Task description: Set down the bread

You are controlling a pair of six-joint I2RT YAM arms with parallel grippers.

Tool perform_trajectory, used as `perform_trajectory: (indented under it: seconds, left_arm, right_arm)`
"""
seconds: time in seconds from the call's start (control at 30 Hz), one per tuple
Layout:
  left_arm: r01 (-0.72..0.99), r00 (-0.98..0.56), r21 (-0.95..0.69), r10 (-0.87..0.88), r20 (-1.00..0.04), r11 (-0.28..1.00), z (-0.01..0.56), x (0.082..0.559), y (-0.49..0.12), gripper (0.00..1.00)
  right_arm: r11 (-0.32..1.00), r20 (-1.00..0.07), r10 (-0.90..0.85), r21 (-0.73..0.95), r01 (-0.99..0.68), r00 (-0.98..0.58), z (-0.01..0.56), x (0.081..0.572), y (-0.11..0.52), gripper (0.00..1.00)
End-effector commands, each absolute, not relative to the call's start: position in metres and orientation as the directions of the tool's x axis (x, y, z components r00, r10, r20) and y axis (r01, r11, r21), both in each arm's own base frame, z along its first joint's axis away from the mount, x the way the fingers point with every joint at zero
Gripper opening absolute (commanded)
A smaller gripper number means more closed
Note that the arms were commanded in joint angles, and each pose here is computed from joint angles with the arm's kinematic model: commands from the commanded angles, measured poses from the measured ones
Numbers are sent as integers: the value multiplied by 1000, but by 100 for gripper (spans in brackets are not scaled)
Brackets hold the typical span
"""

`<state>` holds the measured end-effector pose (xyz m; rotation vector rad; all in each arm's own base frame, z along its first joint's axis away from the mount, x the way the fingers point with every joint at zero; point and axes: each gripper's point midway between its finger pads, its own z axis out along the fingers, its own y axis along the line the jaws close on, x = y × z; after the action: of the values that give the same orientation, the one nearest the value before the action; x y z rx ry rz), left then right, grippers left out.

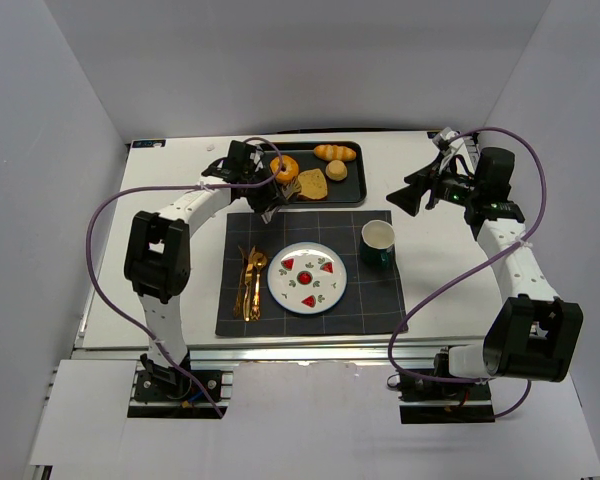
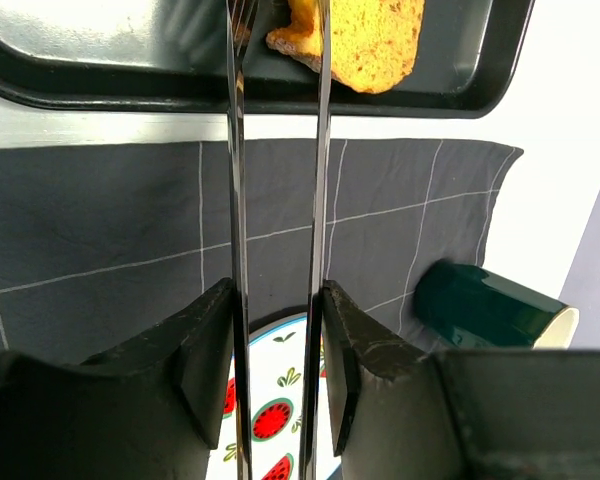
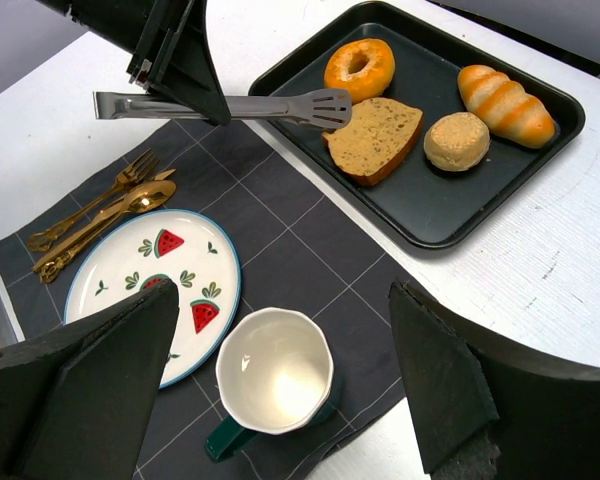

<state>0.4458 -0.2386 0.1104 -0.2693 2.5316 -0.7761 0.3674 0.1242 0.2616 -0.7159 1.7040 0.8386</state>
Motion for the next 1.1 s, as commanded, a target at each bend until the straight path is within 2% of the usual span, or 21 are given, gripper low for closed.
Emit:
perform_trajectory:
  seconds: [0.0,0.13,0.3,0.53,0.77,1.07]
  left_arm:
    - [1,-856,-607,-314,-411,794,130,453,-250,48]
    - [-3,-859,-610,-315,-404,792,126,451,-250,43]
    - [-1,-860,-627,-320,-397,779,127,448,-253,23]
    - [24,-835,-653,-344,-430,757,159,447,-253,1]
    - [52,-814,-675,-361,-456,736,193,436,-251,0]
    - [54,-816,-703,-375,-441,709,201,405,-244,0]
  right_arm:
    - [557,-975,-50,152,-816,-215,275,362,125,89]
    - [554,-975,-46,157,-818,-219,275,361,126,89]
    - [547,-975,-44,159,-822,-219,275,359,126,89]
    - [541,-975,-43,162,-825,-219,276,356,127,89]
    - [536,-975,-41,162,-829,-216,278,354,128,89]
    - [529,-975,-38,165,-832,-217,279,354,129,89]
